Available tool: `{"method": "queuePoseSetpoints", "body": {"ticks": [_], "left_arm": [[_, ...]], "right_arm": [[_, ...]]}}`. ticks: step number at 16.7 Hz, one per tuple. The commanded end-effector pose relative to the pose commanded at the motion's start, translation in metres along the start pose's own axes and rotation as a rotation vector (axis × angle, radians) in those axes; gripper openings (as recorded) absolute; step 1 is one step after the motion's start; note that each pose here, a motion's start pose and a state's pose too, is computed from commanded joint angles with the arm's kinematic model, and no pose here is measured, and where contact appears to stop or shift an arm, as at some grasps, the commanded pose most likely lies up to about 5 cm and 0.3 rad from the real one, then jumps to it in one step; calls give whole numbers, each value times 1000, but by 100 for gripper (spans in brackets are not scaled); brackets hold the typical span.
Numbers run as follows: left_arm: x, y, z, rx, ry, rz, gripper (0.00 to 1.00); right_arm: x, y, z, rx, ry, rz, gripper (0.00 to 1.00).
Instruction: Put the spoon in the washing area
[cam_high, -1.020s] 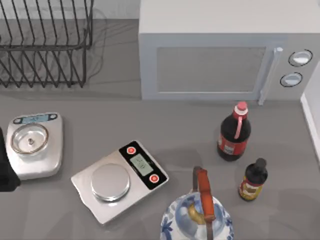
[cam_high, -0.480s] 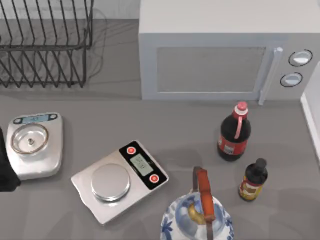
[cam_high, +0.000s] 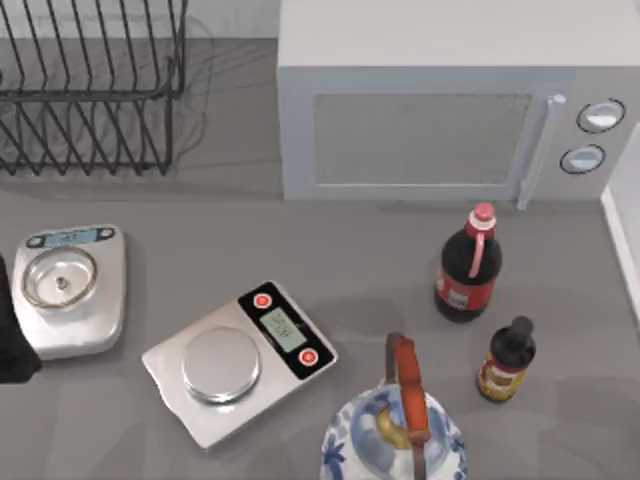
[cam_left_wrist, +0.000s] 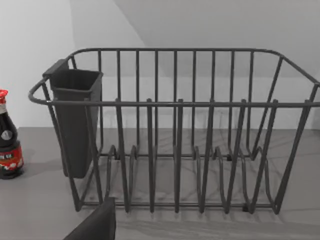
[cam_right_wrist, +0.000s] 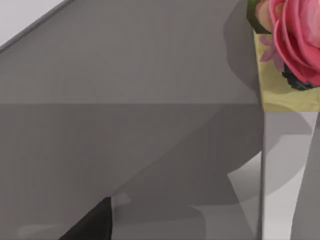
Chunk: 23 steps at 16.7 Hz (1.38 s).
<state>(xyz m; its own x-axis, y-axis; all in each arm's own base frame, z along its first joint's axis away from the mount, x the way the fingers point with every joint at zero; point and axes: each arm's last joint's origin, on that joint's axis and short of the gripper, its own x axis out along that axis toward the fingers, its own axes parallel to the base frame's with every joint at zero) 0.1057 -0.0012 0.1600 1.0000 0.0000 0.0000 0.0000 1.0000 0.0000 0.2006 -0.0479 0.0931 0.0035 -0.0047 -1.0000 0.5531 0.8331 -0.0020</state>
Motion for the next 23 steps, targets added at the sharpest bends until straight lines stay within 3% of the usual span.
{"method": "queuePoseSetpoints", "body": {"ticks": [1, 5, 13, 20, 23], "left_arm": [[0, 0, 0, 0, 0, 0, 100], [0, 0, 0, 0, 0, 0, 100], [0, 0, 0, 0, 0, 0, 100], [0, 0, 0, 0, 0, 0, 100], [0, 0, 0, 0, 0, 0, 100]], "right_arm": [[-22, 1, 2, -2, -33, 2, 0], [-39, 3, 8, -1, -42, 5, 0], [-117, 1, 4, -1, -25, -1, 0], [-121, 2, 5, 0, -27, 0, 0], [-128, 9, 23, 7, -2, -10, 0]]}}
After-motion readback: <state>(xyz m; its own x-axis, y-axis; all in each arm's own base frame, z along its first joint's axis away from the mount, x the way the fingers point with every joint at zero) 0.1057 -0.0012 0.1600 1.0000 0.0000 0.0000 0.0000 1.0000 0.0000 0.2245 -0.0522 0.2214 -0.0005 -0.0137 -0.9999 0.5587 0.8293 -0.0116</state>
